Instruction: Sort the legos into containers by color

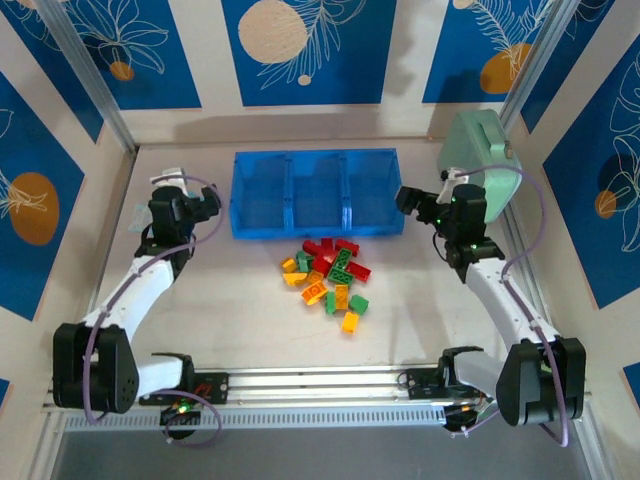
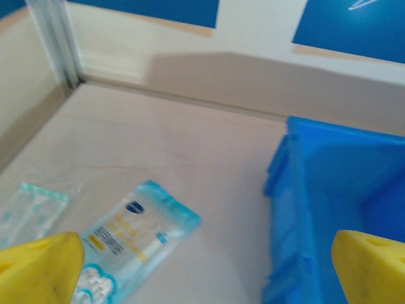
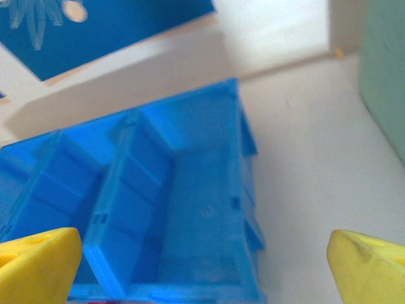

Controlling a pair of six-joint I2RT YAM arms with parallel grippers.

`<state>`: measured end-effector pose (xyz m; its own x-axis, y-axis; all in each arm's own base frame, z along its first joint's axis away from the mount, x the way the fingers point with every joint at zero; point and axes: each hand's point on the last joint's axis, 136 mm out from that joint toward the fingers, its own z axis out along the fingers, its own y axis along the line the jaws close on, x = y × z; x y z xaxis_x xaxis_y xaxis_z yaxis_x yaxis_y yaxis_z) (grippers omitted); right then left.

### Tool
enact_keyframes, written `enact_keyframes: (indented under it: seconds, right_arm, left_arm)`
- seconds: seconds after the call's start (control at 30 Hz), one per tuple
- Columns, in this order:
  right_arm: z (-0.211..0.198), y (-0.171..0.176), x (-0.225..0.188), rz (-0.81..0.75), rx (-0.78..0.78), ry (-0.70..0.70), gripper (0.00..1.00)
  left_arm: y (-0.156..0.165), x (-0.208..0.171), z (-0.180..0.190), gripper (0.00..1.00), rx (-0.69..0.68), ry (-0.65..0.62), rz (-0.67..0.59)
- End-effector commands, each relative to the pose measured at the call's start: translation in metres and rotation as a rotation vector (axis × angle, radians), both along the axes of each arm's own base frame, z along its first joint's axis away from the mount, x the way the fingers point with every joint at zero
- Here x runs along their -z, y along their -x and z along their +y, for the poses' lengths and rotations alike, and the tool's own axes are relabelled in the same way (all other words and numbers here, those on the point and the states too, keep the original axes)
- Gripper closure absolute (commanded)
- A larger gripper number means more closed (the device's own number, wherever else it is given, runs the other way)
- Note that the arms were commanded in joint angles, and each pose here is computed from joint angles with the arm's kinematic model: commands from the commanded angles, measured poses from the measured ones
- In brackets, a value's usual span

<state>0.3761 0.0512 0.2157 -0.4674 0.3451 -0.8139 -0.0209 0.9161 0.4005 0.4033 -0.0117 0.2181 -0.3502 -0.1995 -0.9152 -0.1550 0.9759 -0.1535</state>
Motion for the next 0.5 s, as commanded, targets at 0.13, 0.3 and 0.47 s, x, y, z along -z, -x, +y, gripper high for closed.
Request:
enact_keyframes:
  seconds: [0.13,0.3,0.47]
  right_arm:
    - [0.009,0.044,0.073,0.334,0.024,-0.018,0.06]
    - [0.024,0.030,0.084,0.414,-0.076,-0.049,0.26]
    - [0.024,0.007,0.095,0.469,-0.068,-0.018,0.37]
  left_arm:
    - [0.031,0.062,-0.044,0.04,0.147,0.078,0.324]
    - [0.025,0.086,-0.052,0.16,0.172,0.104,0.412]
    - [0.006,0.095,-0.055,0.18,0.162,0.109,0.440]
